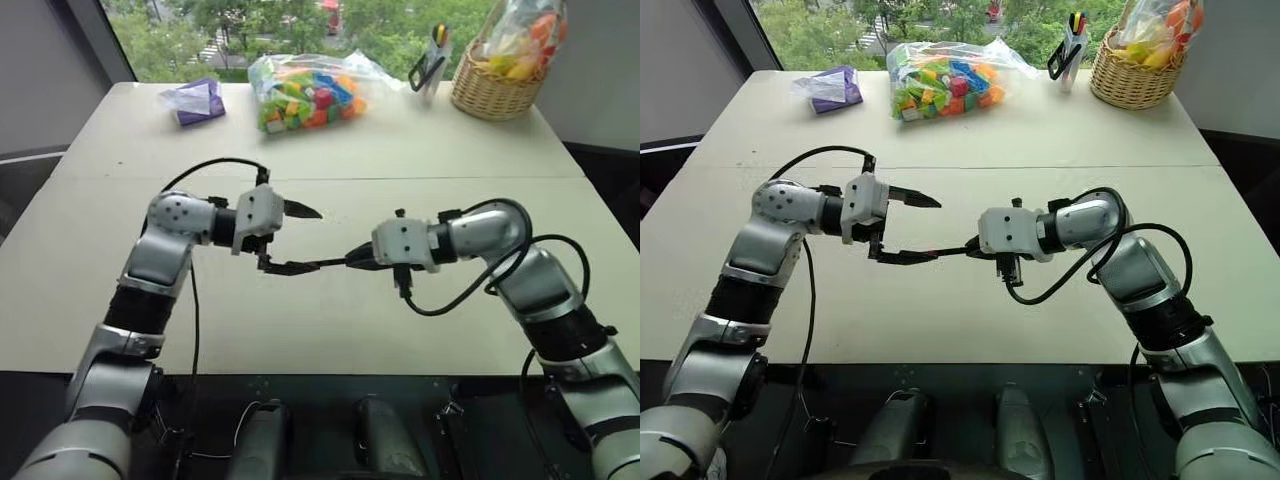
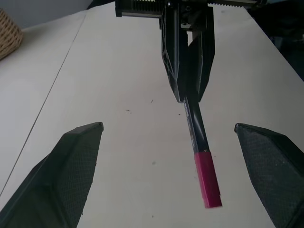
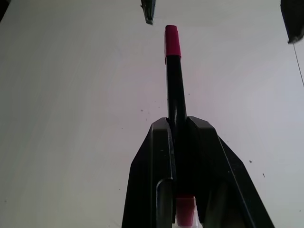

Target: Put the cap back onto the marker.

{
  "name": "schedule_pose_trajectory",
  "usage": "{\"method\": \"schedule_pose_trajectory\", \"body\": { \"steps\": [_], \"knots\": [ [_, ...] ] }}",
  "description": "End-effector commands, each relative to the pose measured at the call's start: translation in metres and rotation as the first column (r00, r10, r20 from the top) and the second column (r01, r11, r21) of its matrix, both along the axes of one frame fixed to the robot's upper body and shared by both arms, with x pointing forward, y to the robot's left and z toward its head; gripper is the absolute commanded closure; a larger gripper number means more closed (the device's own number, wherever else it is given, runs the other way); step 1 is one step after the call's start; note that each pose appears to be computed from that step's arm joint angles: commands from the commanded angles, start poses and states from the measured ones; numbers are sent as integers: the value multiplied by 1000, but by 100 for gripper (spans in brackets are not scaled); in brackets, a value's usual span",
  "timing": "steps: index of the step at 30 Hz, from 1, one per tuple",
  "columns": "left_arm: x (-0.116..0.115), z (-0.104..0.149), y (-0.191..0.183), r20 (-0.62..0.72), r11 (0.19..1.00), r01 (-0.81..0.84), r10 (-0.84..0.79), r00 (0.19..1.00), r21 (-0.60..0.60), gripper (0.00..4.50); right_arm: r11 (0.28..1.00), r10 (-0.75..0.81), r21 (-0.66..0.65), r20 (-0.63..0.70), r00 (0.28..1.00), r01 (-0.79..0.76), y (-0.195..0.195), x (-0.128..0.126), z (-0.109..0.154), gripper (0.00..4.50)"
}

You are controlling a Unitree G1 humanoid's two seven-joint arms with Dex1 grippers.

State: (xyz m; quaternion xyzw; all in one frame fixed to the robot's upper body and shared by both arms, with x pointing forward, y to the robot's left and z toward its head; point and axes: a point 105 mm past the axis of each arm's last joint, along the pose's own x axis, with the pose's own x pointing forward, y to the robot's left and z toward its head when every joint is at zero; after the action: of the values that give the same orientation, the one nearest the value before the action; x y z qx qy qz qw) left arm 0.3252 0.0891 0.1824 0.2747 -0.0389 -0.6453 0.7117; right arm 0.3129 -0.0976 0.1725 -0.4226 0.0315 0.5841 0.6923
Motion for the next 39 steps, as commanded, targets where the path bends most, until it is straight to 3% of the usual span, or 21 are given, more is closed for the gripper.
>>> {"method": "schedule_pose_trajectory", "body": {
  "steps": [1,5,10,16,23,29,39],
  "knots": [
    [-4,16,1,41,999,-14,16,999,-51,5,998,-55,24,37,998,55,-16,5,9,450],
    [-2,16,-2,25,993,-60,63,998,-100,5,962,-263,89,50,964,258,-49,16,10,450],
    [5,5,-8,-22,983,-110,108,994,-144,5,814,-557,230,52,829,533,-85,23,14,450],
    [7,7,-18,-55,976,-112,104,993,-185,5,466,-858,355,-41,512,810,-140,16,12,450],
    [7,13,-21,-78,974,-97,82,994,-203,5,166,-950,378,-186,251,911,-173,-3,-4,450],
    [5,13,-23,-89,976,-87,70,994,-201,5,-51,-944,366,-322,76,929,-190,-9,-23,450],
    [2,15,-21,-103,975,-94,75,992,-200,5,-161,-921,318,-389,-27,934,-199,-9,-51,450]
  ]
}}
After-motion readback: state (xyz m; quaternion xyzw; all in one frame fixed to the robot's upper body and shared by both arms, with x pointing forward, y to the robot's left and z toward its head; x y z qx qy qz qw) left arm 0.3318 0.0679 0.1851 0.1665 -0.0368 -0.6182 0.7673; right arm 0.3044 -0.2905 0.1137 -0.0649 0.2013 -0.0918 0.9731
